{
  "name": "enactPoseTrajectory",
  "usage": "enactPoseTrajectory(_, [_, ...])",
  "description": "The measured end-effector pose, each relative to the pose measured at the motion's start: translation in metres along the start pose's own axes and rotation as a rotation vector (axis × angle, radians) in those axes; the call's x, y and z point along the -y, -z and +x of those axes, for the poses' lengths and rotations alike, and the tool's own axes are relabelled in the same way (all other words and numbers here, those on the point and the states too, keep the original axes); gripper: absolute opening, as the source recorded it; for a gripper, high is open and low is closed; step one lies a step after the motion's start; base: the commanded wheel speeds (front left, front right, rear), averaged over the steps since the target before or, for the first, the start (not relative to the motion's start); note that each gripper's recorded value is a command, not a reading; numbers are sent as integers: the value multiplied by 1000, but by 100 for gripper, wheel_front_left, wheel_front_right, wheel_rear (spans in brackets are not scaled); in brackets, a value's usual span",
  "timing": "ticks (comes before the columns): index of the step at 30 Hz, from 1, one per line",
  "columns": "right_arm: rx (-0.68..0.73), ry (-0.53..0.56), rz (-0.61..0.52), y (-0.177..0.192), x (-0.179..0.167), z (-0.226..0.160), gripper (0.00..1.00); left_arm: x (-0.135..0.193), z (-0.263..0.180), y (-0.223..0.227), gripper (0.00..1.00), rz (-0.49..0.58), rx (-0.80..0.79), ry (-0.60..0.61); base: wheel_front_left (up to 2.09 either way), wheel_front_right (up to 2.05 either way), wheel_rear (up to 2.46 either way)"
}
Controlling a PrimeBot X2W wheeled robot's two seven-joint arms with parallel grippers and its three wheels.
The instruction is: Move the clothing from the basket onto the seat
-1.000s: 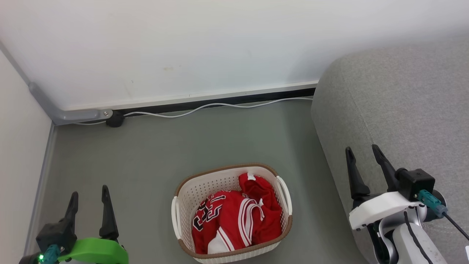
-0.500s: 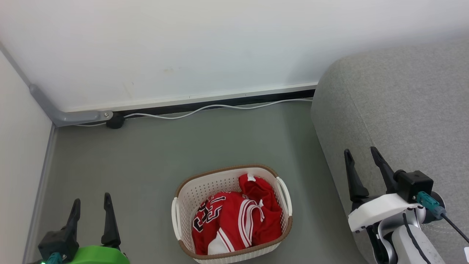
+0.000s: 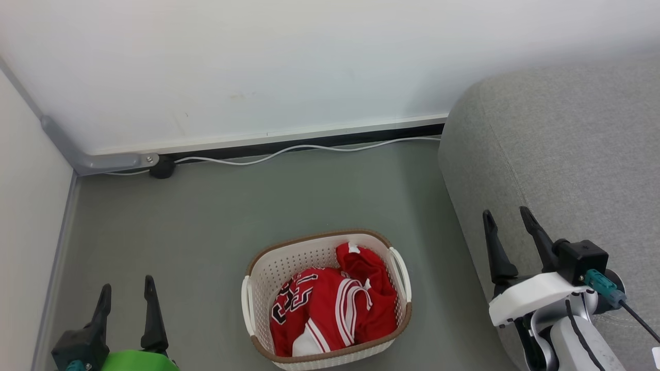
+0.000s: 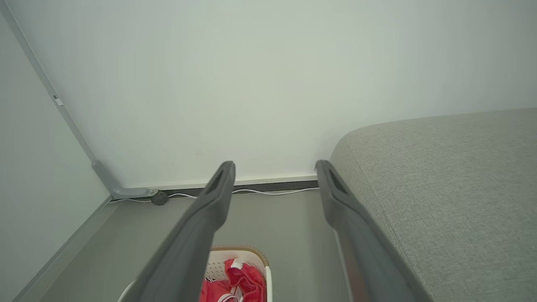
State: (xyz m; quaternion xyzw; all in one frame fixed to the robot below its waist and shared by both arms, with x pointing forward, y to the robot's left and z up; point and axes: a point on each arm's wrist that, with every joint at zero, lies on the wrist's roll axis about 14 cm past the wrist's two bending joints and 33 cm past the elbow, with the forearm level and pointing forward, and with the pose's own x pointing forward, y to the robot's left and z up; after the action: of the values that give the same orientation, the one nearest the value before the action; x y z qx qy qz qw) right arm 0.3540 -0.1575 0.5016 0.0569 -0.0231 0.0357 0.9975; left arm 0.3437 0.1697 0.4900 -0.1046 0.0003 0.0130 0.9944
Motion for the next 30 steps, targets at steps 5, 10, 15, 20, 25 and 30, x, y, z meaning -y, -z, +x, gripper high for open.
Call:
enactPoseTrajectory(5, [-6, 1, 0, 2, 0, 0, 100, 0, 1, 0, 100, 0, -1, 1, 0, 0, 0])
enactPoseTrajectory(10, [-14, 3, 1, 4, 1, 2, 100, 2, 3, 0, 100, 4, 0, 6, 0, 0, 0])
enactPoseTrajectory(15, [-26, 5, 3, 9, 2, 4, 100, 3, 5, 8, 100, 3, -26, 10, 0, 0, 0])
enactPoseTrajectory(20, [-40, 8, 5, 14, 3, 8, 100, 4, 8, 19, 100, 33, -60, 22, 0, 0, 0])
enactPoseTrajectory(25, [-42, 3, 4, 15, 3, 21, 100, 13, 19, 31, 100, 54, -95, 58, 0, 0, 0])
enactPoseTrajectory(30, [-36, -1, 2, 16, 4, 39, 100, 29, 40, 42, 100, 57, -121, 121, 0, 0, 0])
